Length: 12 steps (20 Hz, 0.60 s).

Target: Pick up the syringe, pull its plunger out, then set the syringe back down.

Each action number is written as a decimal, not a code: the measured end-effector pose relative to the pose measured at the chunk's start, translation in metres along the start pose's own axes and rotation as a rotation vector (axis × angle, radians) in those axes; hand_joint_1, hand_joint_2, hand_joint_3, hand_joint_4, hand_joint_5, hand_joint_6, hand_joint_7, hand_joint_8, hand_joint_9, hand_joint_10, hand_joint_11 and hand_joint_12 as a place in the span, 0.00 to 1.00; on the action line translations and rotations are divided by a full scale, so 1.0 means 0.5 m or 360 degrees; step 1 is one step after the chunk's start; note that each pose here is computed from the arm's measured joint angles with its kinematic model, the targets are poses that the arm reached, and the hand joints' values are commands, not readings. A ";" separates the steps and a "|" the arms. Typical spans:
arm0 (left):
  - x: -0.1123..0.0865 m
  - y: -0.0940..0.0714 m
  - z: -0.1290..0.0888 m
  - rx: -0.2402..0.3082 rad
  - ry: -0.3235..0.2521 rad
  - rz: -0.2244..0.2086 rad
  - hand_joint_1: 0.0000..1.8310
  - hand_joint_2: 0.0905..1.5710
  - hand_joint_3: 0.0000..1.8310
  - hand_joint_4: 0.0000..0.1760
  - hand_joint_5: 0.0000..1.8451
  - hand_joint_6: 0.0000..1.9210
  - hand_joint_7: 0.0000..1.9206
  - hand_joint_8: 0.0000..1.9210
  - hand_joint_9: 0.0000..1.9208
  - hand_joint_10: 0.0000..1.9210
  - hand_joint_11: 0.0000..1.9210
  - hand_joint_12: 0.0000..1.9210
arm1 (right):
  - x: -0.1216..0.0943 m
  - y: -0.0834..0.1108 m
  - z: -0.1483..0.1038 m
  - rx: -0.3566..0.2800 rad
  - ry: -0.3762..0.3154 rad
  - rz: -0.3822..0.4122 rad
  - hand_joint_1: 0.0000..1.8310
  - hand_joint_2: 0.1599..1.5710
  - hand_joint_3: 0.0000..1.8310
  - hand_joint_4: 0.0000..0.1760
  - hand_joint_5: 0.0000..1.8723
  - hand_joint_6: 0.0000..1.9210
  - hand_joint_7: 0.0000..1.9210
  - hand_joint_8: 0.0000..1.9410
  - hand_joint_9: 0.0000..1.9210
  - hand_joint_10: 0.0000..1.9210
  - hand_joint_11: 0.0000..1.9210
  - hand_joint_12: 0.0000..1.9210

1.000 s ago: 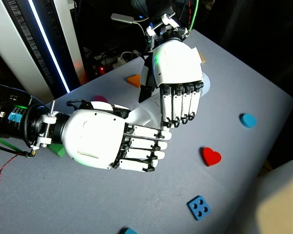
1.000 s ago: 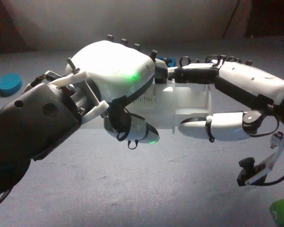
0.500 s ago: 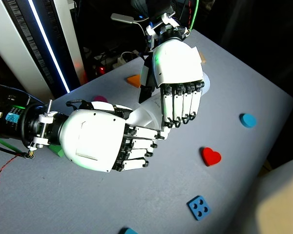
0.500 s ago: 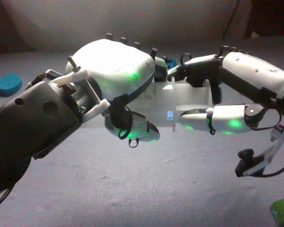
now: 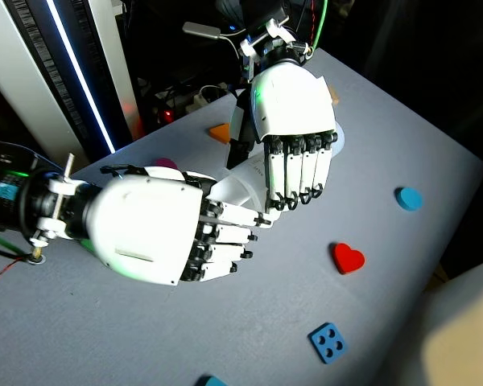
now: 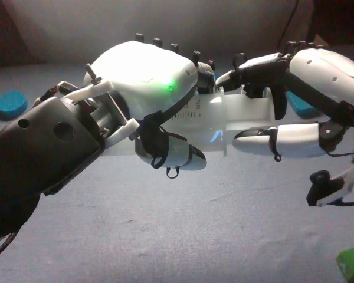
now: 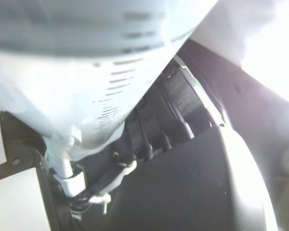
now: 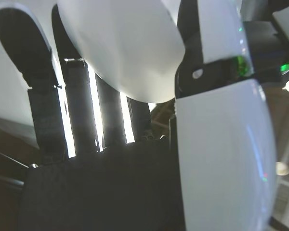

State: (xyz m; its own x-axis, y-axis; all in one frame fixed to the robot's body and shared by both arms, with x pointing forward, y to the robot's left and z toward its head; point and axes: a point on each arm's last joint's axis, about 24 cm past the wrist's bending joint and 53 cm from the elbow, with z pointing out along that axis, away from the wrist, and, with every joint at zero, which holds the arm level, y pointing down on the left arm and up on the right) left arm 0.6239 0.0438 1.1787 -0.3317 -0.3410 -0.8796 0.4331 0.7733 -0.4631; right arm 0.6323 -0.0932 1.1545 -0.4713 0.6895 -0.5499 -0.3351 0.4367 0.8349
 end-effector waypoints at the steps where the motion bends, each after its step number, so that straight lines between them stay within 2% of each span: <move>1: 0.000 0.000 0.000 0.0000 0.0000 -0.0004 0.75 0.70 0.00 0.00 0.44 0.48 0.49 0.59 0.51 0.66 0.51 0.59 | -0.002 0.000 -0.001 0.0000 -0.0001 -0.0007 0.75 0.68 0.00 0.00 0.47 0.47 0.50 0.53 0.52 0.63 0.50 0.61; 2: 0.000 -0.001 0.000 0.0001 0.0000 -0.0007 0.75 0.71 0.00 0.00 0.42 0.50 0.48 0.61 0.50 0.67 0.49 0.61 | -0.006 0.001 -0.004 0.0001 -0.0003 -0.0018 0.70 0.67 0.00 0.00 0.50 0.46 0.56 0.51 0.57 0.49 0.52 0.61; 3: -0.001 0.000 0.000 0.0000 -0.0002 -0.0006 0.75 0.71 0.00 0.00 0.45 0.47 0.49 0.59 0.50 0.67 0.47 0.62 | -0.009 -0.001 -0.007 0.0005 -0.0004 -0.0027 0.74 0.67 0.00 0.00 0.47 0.47 0.52 0.51 0.53 0.60 0.50 0.61; 4: -0.002 -0.002 0.000 0.0003 -0.0003 -0.0005 0.75 0.70 0.00 0.00 0.48 0.45 0.49 0.59 0.48 0.67 0.49 0.62 | -0.015 -0.002 -0.012 0.0006 -0.0015 -0.0038 0.75 0.68 0.00 0.00 0.46 0.48 0.50 0.51 0.53 0.63 0.51 0.61; 8: -0.001 -0.002 0.000 0.0005 0.0000 0.0000 0.76 0.69 0.00 0.00 0.49 0.41 0.52 0.55 0.52 0.64 0.50 0.61 | -0.032 -0.012 -0.027 0.0024 -0.0029 -0.0064 0.75 0.68 0.00 0.00 0.47 0.48 0.50 0.50 0.52 0.63 0.52 0.61; 10: 0.000 -0.003 0.000 0.0006 0.0003 0.0002 0.75 0.72 0.00 0.00 0.40 0.52 0.47 0.60 0.49 0.69 0.47 0.63 | -0.037 -0.015 -0.031 0.0031 -0.0030 -0.0069 0.75 0.68 0.00 0.00 0.47 0.48 0.50 0.50 0.52 0.63 0.51 0.61; 12: 0.000 -0.003 0.000 0.0007 0.0001 0.0004 0.75 0.71 0.00 0.00 0.44 0.48 0.48 0.59 0.50 0.67 0.48 0.64 | -0.046 -0.015 -0.035 0.0035 -0.0036 -0.0075 0.75 0.68 0.00 0.00 0.47 0.48 0.50 0.51 0.53 0.62 0.53 0.60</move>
State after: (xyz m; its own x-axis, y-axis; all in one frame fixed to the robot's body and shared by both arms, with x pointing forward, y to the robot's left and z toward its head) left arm 0.6234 0.0426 1.1797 -0.3312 -0.3386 -0.8807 0.4376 0.7718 -0.4613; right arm 0.6312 -0.1225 1.1604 -0.4368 0.6807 -0.5881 -0.3382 0.4816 0.8085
